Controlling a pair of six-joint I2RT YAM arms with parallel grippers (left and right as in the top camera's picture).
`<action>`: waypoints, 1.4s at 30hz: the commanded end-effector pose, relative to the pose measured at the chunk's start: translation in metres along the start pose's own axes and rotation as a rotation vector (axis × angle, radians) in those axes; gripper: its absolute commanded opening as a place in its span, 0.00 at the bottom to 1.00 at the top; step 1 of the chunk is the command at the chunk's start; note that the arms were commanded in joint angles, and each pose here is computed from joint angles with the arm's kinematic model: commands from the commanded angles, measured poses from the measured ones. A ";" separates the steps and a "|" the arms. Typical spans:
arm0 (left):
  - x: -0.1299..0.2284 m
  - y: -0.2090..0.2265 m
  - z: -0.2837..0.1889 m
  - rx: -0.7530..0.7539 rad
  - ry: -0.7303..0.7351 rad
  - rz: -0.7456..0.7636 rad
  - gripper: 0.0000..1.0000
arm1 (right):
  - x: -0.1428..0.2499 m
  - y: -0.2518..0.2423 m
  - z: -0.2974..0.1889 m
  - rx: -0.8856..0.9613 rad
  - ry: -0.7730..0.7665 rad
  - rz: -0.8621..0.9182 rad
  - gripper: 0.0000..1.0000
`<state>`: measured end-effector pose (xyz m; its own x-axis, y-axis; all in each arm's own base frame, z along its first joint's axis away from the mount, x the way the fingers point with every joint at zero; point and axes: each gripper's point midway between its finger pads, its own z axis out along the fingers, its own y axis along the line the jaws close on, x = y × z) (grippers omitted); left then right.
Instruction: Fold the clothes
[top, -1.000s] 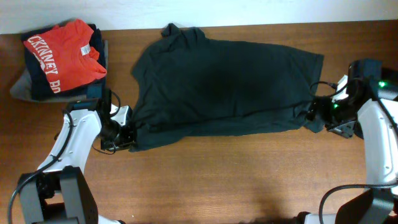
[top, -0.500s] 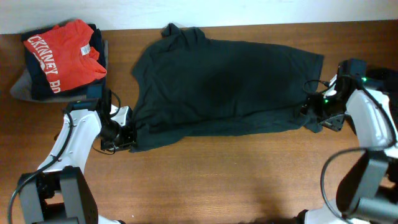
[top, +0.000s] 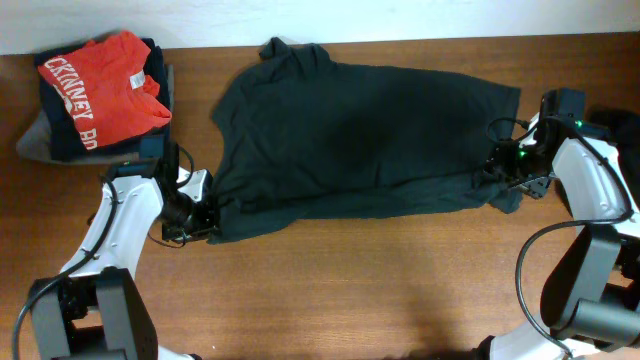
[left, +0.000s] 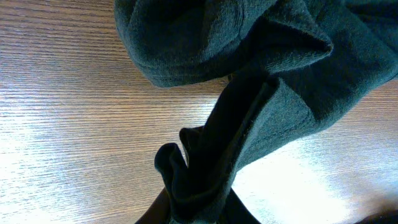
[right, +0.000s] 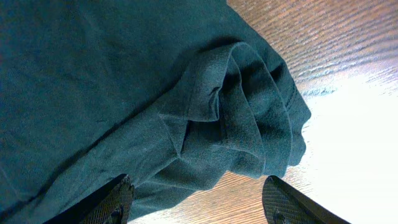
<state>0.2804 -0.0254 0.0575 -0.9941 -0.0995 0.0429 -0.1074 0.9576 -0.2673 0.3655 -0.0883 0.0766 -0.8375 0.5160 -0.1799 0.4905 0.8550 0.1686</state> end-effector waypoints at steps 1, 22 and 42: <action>-0.006 -0.001 -0.006 -0.005 -0.030 -0.002 0.17 | -0.002 0.001 0.007 0.005 0.018 0.052 0.70; -0.006 -0.001 -0.007 -0.005 -0.032 -0.002 0.17 | 0.001 -0.003 0.036 0.023 0.069 0.108 0.28; -0.006 -0.001 -0.006 -0.005 -0.032 -0.001 0.17 | -0.003 -0.020 0.042 0.120 0.048 0.146 0.37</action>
<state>0.2814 -0.0254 0.0575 -0.9942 -0.0999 0.0388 -0.1066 0.9576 -0.2678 0.3631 -0.1018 0.0345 -0.7789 0.6180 -0.1068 0.6120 0.7862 0.0860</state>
